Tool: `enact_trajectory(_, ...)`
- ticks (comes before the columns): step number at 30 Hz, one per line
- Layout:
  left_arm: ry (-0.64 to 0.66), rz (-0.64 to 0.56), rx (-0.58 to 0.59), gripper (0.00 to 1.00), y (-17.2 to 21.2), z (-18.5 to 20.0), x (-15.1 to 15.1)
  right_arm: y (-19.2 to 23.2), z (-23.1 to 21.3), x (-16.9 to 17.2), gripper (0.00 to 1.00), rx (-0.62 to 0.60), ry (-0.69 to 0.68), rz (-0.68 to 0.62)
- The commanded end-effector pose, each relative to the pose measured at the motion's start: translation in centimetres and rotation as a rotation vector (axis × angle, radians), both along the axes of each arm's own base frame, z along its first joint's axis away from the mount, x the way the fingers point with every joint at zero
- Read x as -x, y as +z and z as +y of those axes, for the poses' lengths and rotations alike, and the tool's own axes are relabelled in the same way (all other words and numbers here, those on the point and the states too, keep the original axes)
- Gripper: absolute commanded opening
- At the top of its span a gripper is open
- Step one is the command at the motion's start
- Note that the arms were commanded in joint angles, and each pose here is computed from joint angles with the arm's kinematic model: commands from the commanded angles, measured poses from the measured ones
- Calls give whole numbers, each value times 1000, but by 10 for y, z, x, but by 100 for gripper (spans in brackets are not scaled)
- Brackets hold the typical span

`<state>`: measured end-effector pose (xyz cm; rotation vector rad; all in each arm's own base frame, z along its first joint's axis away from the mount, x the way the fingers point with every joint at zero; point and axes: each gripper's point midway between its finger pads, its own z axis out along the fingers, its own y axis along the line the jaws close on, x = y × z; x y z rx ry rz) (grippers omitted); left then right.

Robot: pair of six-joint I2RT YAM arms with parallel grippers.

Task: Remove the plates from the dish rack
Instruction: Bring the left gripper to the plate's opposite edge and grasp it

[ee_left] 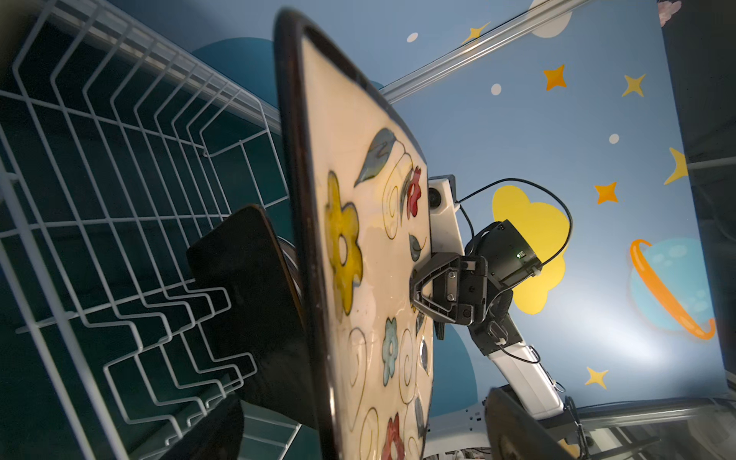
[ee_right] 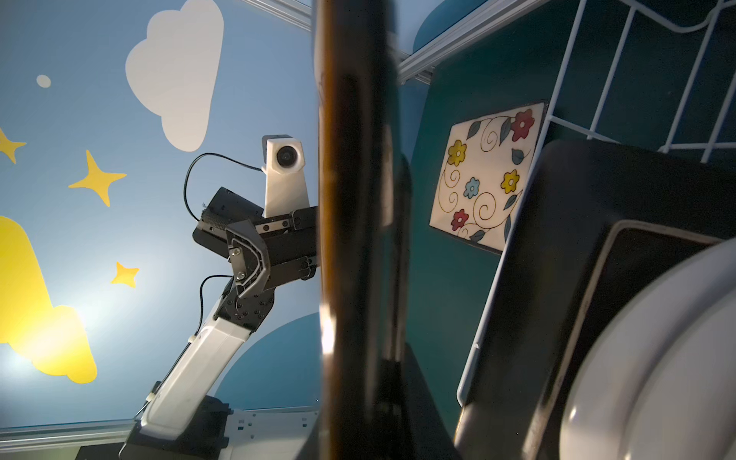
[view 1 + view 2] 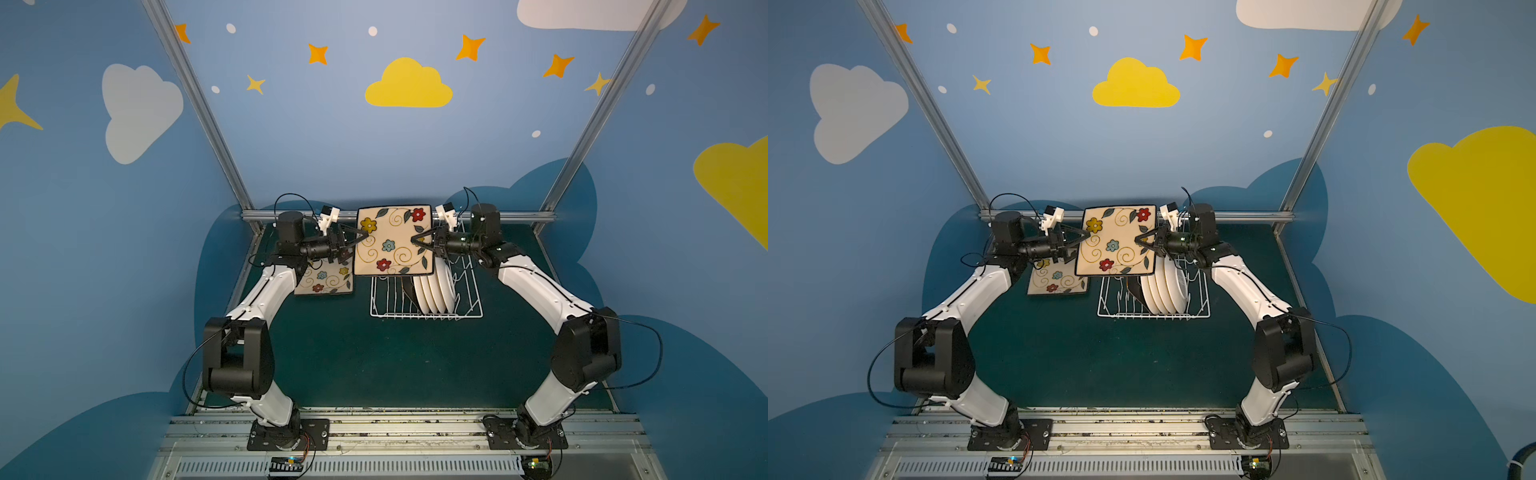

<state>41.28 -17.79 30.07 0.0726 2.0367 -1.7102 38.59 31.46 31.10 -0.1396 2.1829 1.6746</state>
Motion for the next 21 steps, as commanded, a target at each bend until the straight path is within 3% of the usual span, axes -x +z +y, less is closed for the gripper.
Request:
enact_trajectory(1,-65,-41,23,88,13,-9,4,76,7,14,0,-133,87,-250)
enact_trajectory(21,-166,-35,16,64,9,-25,23,65,16,13,0,-133,122,-224)
